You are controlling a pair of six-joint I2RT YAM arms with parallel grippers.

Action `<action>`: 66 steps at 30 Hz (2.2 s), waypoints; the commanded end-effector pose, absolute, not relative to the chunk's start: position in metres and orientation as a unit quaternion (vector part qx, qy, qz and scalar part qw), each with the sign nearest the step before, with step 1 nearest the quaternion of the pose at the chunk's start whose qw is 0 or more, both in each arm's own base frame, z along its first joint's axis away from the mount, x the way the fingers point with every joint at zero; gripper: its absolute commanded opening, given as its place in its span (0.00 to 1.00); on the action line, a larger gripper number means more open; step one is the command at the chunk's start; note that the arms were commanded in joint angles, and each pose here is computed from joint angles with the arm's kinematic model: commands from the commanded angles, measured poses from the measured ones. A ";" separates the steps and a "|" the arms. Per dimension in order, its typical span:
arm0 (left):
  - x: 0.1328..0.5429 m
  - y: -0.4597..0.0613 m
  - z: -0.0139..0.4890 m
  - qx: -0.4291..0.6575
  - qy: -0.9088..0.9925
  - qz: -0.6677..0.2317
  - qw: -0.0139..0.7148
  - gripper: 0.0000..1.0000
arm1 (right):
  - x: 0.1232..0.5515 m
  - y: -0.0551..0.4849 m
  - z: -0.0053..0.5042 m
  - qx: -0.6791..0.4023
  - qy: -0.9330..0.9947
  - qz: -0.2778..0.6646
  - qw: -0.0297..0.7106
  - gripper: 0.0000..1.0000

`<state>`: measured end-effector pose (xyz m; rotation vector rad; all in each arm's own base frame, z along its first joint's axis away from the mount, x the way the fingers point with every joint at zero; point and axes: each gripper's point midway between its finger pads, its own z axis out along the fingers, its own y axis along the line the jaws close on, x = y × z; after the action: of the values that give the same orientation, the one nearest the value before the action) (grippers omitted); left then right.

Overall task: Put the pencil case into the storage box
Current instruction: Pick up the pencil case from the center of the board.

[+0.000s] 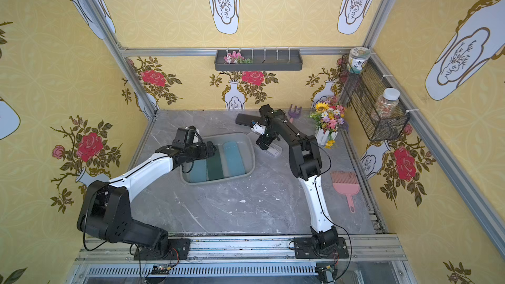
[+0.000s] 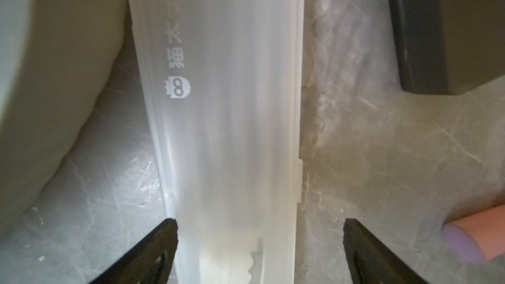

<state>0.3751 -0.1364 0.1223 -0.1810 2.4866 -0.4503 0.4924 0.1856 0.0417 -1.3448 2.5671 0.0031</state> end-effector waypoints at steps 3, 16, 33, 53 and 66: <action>0.372 -0.127 0.121 -0.082 0.940 -0.147 0.298 1.00 | 0.494 0.194 0.031 -0.479 0.869 0.010 0.120 0.97; 0.370 -0.106 0.125 -0.111 0.939 -0.106 0.309 1.00 | 0.487 0.196 0.012 -0.477 0.873 0.037 0.098 0.97; 0.367 -0.100 0.123 -0.114 0.938 -0.090 0.314 1.00 | 0.440 0.134 0.009 -0.374 0.926 0.012 0.052 0.73; 0.367 -0.101 0.120 -0.113 0.939 -0.094 0.312 1.00 | 0.434 0.134 0.040 -0.278 0.958 0.018 0.067 0.71; 0.368 -0.101 0.122 -0.114 0.938 -0.096 0.314 1.00 | 0.432 0.145 0.060 -0.224 0.969 0.032 0.097 0.72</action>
<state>0.3661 -0.0991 0.1218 -0.3020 2.4793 -0.2386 0.4275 0.1391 0.0505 -0.7326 2.8894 0.0683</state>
